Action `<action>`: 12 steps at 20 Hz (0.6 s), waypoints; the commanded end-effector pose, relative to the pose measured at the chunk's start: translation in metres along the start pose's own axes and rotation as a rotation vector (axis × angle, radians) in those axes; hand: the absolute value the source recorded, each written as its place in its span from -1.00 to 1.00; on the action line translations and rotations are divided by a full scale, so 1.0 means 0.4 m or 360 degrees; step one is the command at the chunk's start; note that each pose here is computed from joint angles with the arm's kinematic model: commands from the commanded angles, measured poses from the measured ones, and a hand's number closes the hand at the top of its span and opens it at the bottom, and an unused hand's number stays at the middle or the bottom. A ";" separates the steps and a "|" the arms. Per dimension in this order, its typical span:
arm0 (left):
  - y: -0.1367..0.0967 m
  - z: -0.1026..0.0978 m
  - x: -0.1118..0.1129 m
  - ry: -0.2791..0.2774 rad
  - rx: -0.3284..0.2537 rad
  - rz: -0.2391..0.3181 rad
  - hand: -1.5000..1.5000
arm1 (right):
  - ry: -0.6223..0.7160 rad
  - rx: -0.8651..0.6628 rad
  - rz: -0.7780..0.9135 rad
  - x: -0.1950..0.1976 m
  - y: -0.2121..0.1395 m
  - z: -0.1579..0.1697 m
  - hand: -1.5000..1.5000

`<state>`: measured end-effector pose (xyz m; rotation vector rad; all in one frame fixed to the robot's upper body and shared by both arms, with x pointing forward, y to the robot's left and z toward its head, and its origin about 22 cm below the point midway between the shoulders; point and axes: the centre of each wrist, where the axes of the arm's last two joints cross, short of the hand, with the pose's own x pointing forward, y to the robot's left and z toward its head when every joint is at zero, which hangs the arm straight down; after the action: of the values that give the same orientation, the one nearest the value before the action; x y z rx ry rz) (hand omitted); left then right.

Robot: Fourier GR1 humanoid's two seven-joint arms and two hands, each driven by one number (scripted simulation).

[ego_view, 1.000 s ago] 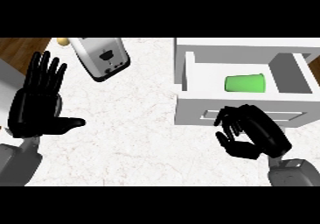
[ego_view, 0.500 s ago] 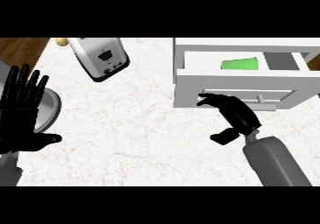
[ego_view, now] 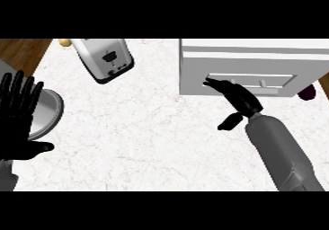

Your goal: Pick up the cup, place it into the drawer and close the drawer

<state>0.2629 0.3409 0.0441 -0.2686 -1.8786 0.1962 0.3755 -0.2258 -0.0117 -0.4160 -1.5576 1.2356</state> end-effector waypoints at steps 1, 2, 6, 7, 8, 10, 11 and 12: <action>-0.015 -0.022 -0.024 -0.0007 -0.0033 0.0016 -1.00 | 0.0033 0.0014 -0.0089 -0.036 -0.014 -0.035 -1.00; 0.004 0.013 0.017 0.0003 -0.0010 0.0012 -1.00 | 0.0064 0.0036 -0.0117 -0.011 -0.016 -0.062 -1.00; 0.007 -0.021 -0.018 -0.0009 -0.0032 0.0038 -1.00 | 0.0080 0.0071 -0.0085 -0.063 -0.127 -0.055 -1.00; 0.011 -0.005 -0.006 -0.0004 -0.0052 0.0033 -1.00 | 0.0078 0.0066 -0.0072 -0.044 -0.096 -0.073 -1.00; -0.016 0.008 -0.018 -0.0006 -0.0057 0.0017 -1.00 | 0.0084 0.0053 -0.0071 -0.110 -0.120 -0.014 -1.00; -0.001 -0.017 -0.021 0.0015 -0.0057 0.0040 -1.00 | 0.0072 0.0040 -0.0071 -0.064 -0.173 -0.066 -1.00; -0.008 -0.059 0.027 -0.0010 -0.0092 0.0040 -1.00 | 0.0103 0.0038 -0.0064 -0.083 -0.159 -0.049 -1.00; -0.014 -0.013 -0.025 0.0017 -0.0074 0.0046 -1.00 | 0.0122 0.0033 -0.0083 -0.085 -0.153 -0.048 -1.00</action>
<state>0.2704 0.3381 0.0445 -0.3164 -1.8797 0.1747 0.4188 -0.2549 0.0144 -0.3135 -1.5652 1.2340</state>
